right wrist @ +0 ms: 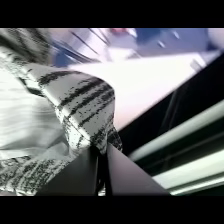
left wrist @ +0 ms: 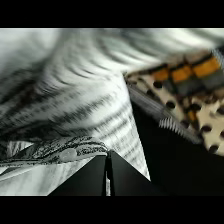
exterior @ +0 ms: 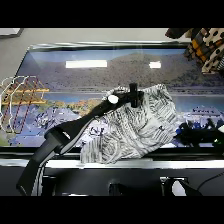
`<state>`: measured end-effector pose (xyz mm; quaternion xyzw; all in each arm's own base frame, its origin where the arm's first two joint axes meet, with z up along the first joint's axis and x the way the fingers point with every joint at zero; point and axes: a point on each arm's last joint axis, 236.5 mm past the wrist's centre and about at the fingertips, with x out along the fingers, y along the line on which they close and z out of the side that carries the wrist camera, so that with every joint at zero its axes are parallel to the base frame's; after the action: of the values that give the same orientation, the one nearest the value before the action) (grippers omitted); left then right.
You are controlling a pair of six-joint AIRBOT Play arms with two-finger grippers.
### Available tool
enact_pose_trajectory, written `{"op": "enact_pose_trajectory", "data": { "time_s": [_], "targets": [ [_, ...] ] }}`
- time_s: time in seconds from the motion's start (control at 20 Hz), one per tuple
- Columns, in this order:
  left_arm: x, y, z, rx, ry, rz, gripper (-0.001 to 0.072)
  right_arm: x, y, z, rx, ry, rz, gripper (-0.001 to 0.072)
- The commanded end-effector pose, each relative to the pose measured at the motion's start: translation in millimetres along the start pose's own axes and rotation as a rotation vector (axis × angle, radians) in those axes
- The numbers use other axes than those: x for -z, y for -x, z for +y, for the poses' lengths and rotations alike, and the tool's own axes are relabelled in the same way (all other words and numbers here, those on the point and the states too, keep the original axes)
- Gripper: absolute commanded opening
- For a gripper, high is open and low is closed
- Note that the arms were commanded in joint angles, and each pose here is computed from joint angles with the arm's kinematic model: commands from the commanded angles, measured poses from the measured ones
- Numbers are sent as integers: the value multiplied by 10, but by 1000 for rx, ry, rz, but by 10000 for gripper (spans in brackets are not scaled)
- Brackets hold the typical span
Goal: Fold the clothes and pants, and hang the long-sleeved shirts on hangers.
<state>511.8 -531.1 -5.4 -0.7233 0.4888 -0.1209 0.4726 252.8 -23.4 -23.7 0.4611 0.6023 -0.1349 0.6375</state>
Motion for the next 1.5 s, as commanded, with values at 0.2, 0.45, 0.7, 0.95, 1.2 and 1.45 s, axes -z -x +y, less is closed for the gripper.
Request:
{"op": "enact_pose_trajectory", "data": {
  "time_s": [0.2, 0.45, 0.7, 0.95, 1.2, 1.45],
  "targets": [
    [27, 848, -829, -102, -695, 62, 25, -231, 1002, 1550, -146, 437, -319, 38],
    [75, 1818, -2072, 36, -919, -121, 24, -99, 1801, 2798, -270, 742, -554, 37],
    [376, 3031, -3056, 160, -1117, -354, 24, 413, 2459, 3794, -431, 982, -717, 37],
    [1026, 4216, -3602, 278, -1286, -557, 24, 750, 3040, 3817, -497, 1011, -836, 38],
    [1373, 4711, -3389, 216, -1228, -550, 24, 964, 3365, 3611, -532, 1006, -860, 38],
    [1000, 4269, -2312, -192, -1018, -443, 25, 894, 2634, 3553, -388, 1011, -648, 38]
  ]
}}
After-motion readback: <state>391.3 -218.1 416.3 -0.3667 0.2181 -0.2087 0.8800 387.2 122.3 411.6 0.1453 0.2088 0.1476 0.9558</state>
